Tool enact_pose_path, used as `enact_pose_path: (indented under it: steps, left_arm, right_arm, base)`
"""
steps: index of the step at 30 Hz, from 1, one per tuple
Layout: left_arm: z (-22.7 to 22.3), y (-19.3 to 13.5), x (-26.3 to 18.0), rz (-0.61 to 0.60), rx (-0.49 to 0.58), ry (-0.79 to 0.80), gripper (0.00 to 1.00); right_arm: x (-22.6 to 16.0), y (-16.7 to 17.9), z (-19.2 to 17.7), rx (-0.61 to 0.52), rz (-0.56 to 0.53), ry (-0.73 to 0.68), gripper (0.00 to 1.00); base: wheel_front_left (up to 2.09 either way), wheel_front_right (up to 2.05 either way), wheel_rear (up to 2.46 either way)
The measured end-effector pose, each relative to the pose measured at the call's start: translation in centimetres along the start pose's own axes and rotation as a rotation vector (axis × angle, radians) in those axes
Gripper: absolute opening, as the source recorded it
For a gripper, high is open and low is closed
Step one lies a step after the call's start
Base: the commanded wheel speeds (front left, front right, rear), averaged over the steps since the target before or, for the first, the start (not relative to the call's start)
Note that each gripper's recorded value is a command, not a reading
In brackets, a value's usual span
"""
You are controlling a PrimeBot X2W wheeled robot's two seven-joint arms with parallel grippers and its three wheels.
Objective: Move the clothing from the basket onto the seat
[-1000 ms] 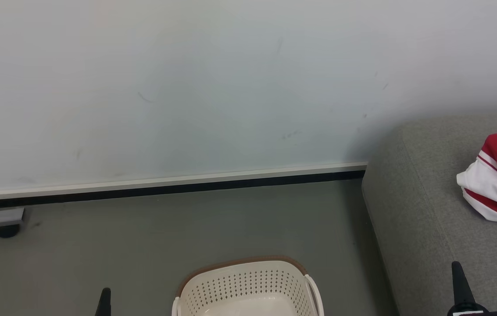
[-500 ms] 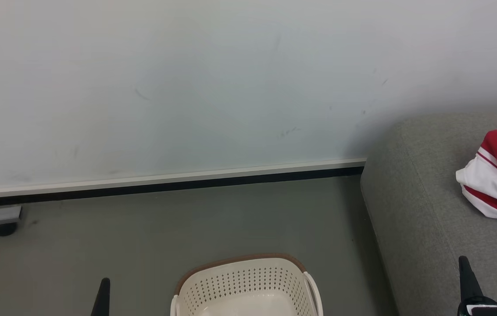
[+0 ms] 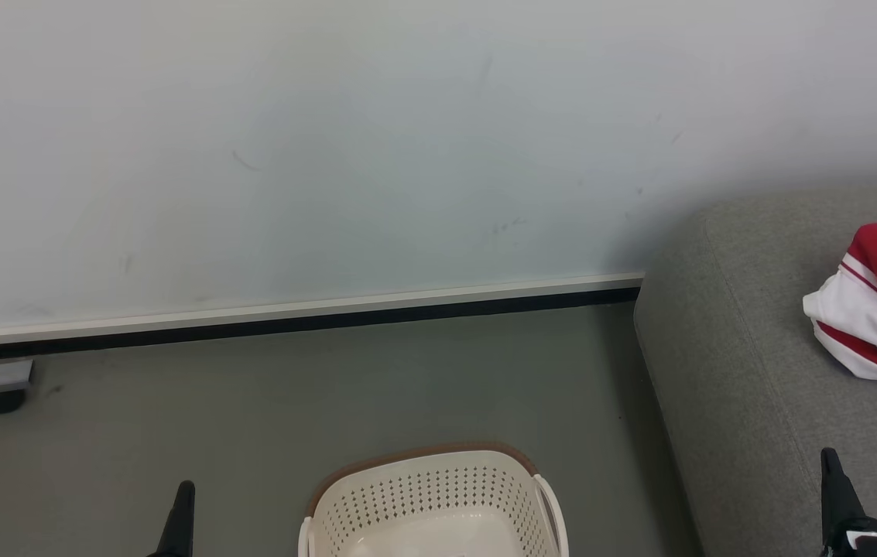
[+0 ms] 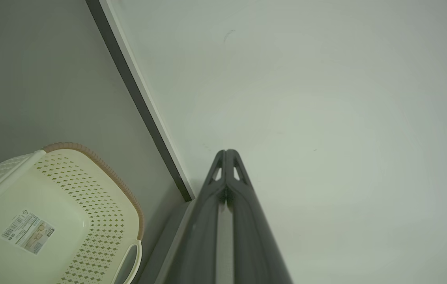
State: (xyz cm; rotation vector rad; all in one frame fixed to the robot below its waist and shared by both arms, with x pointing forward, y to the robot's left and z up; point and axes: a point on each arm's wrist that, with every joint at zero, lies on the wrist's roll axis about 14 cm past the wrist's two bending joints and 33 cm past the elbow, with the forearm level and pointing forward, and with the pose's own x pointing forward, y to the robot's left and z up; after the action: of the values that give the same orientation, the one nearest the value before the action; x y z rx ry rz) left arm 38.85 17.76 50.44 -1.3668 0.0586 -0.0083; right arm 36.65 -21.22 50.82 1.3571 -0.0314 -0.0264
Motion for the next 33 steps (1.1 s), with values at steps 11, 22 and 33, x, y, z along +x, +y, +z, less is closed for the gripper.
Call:
enact_pose_path:
  steps: [11, 22, 33]
  left_arm:
    - [-0.2, -0.4, 0.6, -0.012, -0.083, 0.016, 0.00]
    - [-0.4, -0.8, 1.1, -0.029, -0.149, 0.027, 0.00]
    - [-0.6, -1.2, 1.6, -0.041, -0.203, 0.038, 0.00]
  right_arm:
    - [0.3, 0.0, 0.7, 0.084, -0.002, -0.018, 0.00]
    - [0.5, -0.1, 1.2, 0.160, -0.010, -0.032, 0.00]
    - [0.8, 0.0, 1.7, 0.218, -0.007, -0.044, 0.00]
  base:
    - [0.00, 0.00, 0.00]
    - [0.00, 0.00, 0.00]
    - [0.00, 0.00, 0.00]
